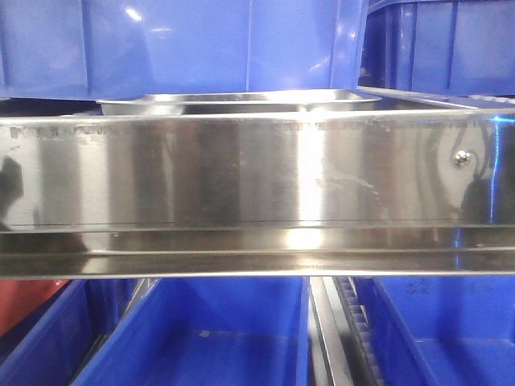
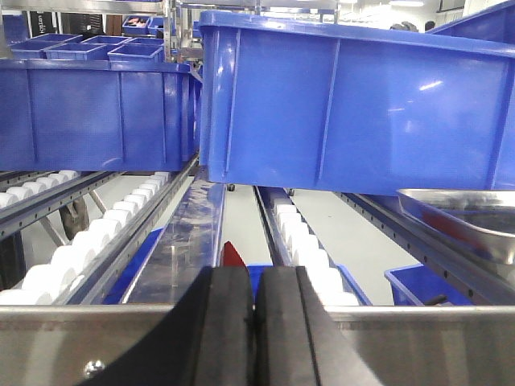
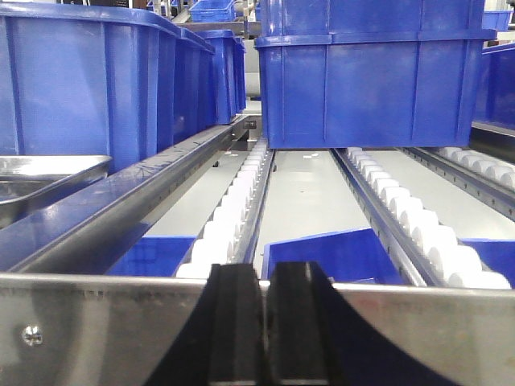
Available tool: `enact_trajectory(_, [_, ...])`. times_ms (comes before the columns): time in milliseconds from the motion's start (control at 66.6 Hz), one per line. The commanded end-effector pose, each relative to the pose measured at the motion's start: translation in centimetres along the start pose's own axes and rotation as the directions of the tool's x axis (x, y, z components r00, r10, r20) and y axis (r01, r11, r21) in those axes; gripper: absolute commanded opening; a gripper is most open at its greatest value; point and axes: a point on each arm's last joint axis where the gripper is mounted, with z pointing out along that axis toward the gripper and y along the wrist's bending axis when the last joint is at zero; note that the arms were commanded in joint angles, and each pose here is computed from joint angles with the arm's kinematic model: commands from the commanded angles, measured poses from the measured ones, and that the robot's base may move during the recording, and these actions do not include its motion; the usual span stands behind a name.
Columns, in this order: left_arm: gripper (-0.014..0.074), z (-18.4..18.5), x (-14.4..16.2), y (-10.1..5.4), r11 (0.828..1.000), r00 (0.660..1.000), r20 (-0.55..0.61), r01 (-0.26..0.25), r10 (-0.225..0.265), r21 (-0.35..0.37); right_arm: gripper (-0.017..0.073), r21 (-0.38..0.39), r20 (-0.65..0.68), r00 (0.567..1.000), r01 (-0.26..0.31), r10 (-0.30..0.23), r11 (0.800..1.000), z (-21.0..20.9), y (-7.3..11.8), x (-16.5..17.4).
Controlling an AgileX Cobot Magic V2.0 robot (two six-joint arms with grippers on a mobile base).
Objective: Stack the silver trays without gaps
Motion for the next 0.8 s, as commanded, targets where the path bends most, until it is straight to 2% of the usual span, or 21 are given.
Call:
enact_trajectory(0, [0.0004,-0.04,-0.19,-0.04,1.0,1.0,0.019,-0.003,0.003,0.008,-0.0017,0.006,0.026,1.0,0.007,-0.007,1.0,-0.03,-0.03,-0.23])
enact_trajectory(780, [0.0004,-0.04,-0.19,-0.04,1.0,1.0,0.019,-0.003,0.003,0.008,-0.0017,0.006,0.026,1.0,0.007,-0.007,1.0,-0.03,-0.03,-0.23])
